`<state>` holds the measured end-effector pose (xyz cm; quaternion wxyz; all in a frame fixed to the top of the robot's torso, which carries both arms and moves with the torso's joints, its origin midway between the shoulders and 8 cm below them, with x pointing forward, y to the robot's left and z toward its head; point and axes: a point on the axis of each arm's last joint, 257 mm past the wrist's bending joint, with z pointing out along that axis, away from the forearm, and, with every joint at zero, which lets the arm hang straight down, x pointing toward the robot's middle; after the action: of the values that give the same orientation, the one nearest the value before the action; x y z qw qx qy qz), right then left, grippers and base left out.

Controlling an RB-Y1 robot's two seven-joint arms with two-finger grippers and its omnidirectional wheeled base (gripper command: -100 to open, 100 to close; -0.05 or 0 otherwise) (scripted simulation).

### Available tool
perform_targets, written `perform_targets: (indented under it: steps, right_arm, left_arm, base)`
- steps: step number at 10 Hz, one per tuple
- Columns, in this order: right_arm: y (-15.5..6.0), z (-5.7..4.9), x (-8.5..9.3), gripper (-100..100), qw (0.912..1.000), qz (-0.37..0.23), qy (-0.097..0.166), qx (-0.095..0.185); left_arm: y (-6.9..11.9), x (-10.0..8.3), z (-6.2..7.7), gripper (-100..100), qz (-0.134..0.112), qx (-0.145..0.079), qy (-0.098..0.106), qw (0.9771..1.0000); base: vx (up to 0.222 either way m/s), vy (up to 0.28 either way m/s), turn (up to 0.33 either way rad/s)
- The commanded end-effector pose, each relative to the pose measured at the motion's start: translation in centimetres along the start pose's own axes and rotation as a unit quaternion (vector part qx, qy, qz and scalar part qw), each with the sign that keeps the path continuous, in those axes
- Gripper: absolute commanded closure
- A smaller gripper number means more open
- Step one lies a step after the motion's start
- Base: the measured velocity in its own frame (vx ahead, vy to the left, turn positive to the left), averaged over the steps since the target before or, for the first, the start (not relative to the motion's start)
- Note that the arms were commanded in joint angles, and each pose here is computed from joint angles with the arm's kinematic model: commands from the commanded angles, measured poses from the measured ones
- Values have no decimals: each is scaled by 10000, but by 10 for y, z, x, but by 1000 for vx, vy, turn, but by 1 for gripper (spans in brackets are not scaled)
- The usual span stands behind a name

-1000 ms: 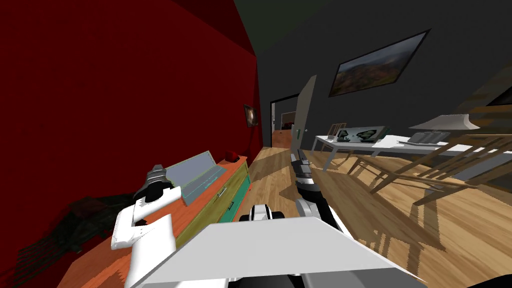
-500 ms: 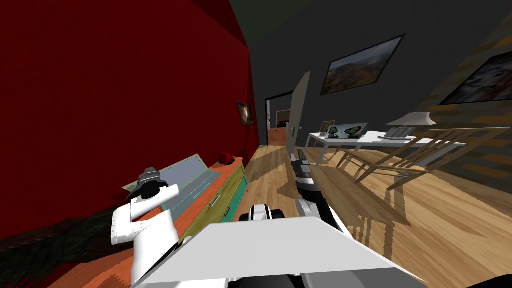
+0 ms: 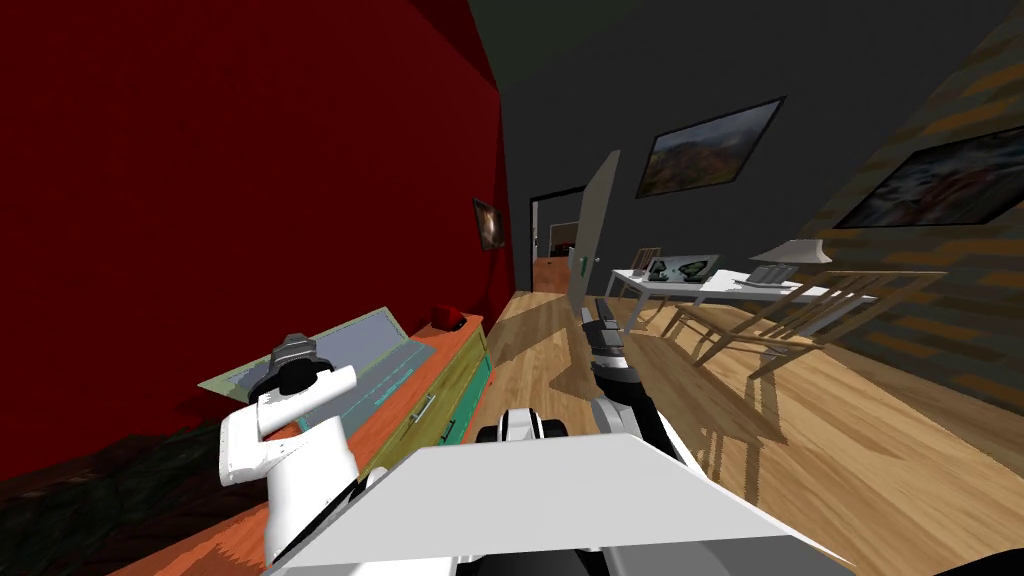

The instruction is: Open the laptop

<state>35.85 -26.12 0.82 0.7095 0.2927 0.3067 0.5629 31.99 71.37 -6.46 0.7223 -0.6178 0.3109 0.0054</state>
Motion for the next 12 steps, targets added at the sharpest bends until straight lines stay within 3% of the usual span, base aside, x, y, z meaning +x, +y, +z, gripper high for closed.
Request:
perform_targets:
  steps: [1, 2, 3, 4, 7, 8, 9, 10, 12]
  right_arm:
    - [0, 0, 0, 0, 10000, 0, 0, -1]
    - [0, 0, 0, 0, 10000, 0, 0, 0]
    - [0, 0, 0, 0, 10000, 0, 0, 0]
    - [0, 0, 0, 0, 10000, 0, 0, -1]
    - [0, 0, 0, 0, 10000, 0, -1, -1]
    - [0, 0, 0, 0, 10000, 0, -1, -1]
    - [0, 0, 0, 0, 10000, 1, -1, -1]
    - [0, 0, 0, 0, 10000, 0, 0, -1]
    - [0, 0, 0, 0, 10000, 0, 0, -1]
  left_arm:
    - [-23, -18, 1, -100, 109, 82, -158, 9998]
    - [-31, -23, 0, -100, 136, 116, -206, 9996]
    - [-25, -19, -1, -100, 108, 103, -166, 9998]
    - [-11, -10, 1, 100, 66, 29, -88, 9999]
    - [11, 3, 1, 100, -10, -61, 26, 10000]
    - [11, 3, 1, 100, -10, -61, 26, 10000]
    - [-10, -4, 2, 100, -39, 135, -27, 9999]
    - [-7, -12, 2, -100, 3, 40, -93, 9999]
    - [-1, -18, 2, -100, 47, -79, -140, 9999]
  base:
    - [-11, 15, -77]
    - [-4, 24, -45]
    - [0, 15, -17]
    - [12, 17, 126]
    - [15, 6, 83]
    - [-3, -9, 17]
    - [1, -17, -18]
    - [-17, 13, -6]
    - [-34, 51, 2]
